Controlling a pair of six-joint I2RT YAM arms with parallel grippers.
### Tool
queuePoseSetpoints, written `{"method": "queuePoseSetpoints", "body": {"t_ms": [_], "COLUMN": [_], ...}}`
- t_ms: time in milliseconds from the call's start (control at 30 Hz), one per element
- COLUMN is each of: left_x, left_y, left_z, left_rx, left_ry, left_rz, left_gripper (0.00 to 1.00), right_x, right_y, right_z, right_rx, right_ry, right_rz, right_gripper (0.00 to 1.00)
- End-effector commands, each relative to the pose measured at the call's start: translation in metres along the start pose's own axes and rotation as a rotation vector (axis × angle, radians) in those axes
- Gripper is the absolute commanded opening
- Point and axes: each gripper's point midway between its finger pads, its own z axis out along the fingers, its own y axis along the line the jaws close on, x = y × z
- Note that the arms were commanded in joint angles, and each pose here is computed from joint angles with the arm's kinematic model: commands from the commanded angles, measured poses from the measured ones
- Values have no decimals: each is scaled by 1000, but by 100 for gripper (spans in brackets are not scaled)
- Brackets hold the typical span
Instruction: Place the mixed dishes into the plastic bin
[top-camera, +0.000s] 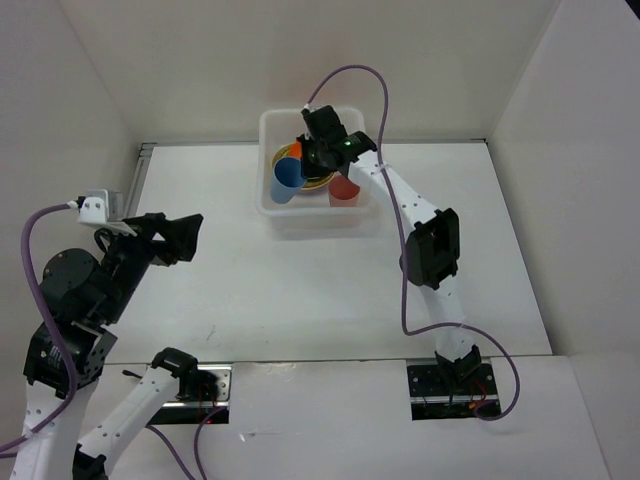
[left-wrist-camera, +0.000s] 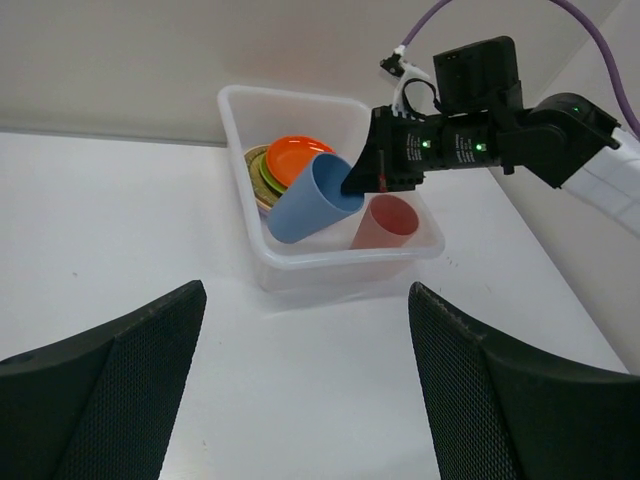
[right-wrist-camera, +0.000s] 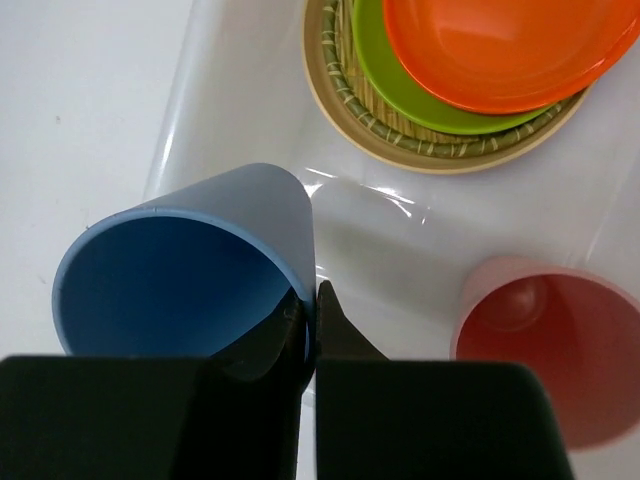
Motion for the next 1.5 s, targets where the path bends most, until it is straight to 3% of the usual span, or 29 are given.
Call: {"method": "queuePoseSetpoints", "body": {"t_ms": [0,300,367,400,433,867,1000,1200,1233,1367,1467], "left_x": [-1,10,10,10,10,15,18,16,16,17,15], "left_y": [1,2,2,2,2,7,8,8,8,6,5], "left_z": [2,13,13,13,13,14,13,11,11,13,13], "left_rx": [-1,0,0,0,0,-24,-27,-24,-24,-14,-11], "left_ry": [-11,28,28,28,28,42,50,42,42,42,33], "left_rz": [18,30,30,30,30,42,43,42,42,41,40], "left_gripper": [89,91,92,92,92,94,94,94,94,94,95], "right_x": [-17,15,9,22,4,11,6,-30,-45,-72,-85], "right_y": [4,-3,0,-5,-1,14,15,20,23,37,38], "right_z": [-4,27,34,31,24,22,16,-35,-58,-131,-201], "right_rx": [-14,53,72,90,85,85,116,114,105,97,131], "right_ry": [-26,106,83,136,68,70,40,-56,-105,-210,-303], "right_rz": [-16,-64,-73,-85,-68,-95,-94,-83,-66,-52,-41], "right_gripper": [0,0,1,2,3,42,46,62,74,100,100]}}
